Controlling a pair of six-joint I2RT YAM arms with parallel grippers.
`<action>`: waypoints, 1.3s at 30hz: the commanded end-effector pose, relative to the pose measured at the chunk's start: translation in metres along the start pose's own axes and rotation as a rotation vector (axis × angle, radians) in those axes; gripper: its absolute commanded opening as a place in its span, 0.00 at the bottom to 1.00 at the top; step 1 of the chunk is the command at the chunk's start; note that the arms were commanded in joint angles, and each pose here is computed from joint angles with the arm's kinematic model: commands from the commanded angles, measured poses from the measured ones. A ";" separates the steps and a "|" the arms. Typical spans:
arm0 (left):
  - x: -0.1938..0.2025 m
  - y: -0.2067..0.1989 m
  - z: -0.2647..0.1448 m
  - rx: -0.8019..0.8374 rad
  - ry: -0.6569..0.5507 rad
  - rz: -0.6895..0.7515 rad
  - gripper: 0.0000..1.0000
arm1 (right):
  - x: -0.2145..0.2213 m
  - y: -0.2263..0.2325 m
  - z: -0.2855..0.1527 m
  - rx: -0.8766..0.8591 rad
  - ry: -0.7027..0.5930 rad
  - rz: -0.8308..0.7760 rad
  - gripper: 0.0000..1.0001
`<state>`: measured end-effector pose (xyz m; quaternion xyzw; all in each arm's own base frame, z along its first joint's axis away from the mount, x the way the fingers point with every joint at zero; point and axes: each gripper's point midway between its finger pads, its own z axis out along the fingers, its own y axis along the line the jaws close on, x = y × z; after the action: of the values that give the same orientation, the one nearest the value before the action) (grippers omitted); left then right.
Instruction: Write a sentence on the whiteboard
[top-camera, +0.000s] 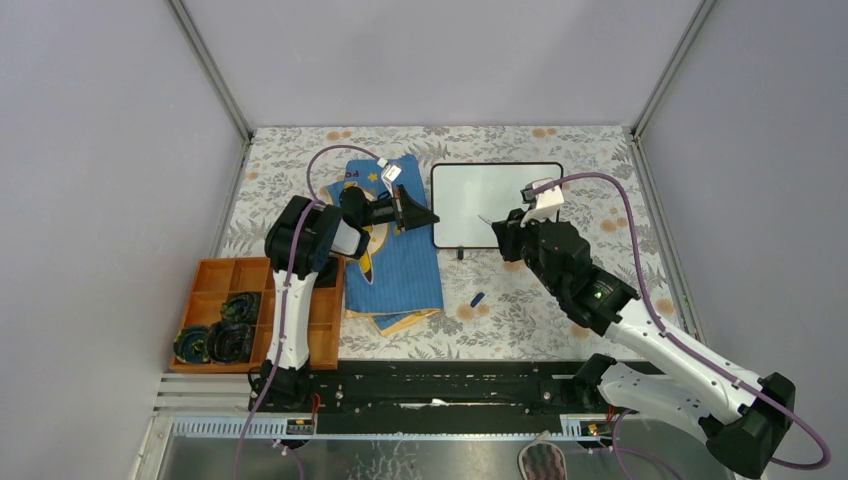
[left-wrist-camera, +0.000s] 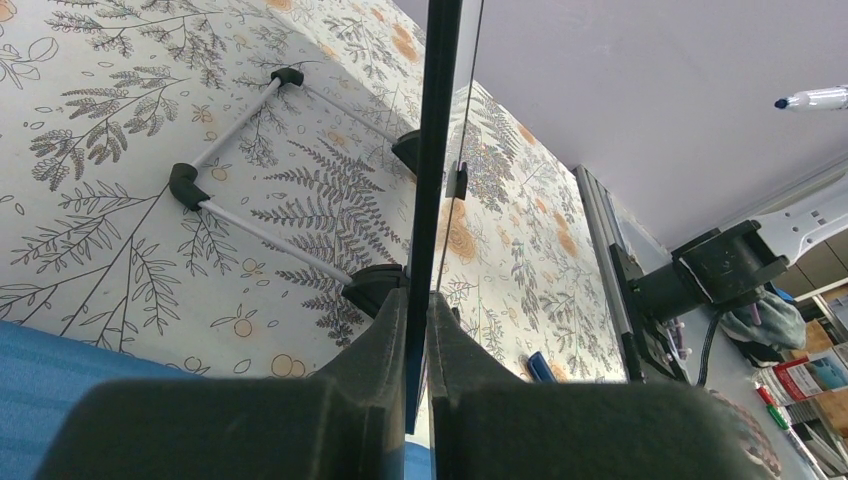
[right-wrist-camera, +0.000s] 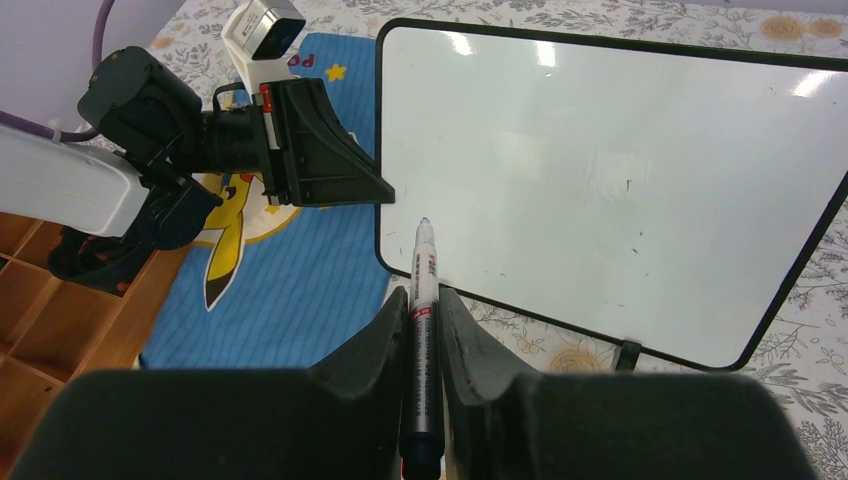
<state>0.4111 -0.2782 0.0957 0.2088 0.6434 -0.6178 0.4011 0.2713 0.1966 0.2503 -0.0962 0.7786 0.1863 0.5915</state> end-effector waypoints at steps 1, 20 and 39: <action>0.009 0.011 -0.004 -0.023 0.017 -0.028 0.00 | -0.008 0.006 0.000 -0.022 -0.027 0.016 0.00; 0.011 0.014 -0.008 -0.042 0.021 -0.029 0.00 | -0.030 0.025 0.044 0.040 -0.123 -0.004 0.00; 0.006 0.012 -0.009 -0.032 0.007 -0.031 0.00 | -0.033 0.030 0.099 0.127 -0.246 0.078 0.00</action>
<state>0.4109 -0.2767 0.0929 0.2149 0.6445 -0.6144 0.4012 0.3454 0.2539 0.2228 -0.0463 0.7510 0.1452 0.6424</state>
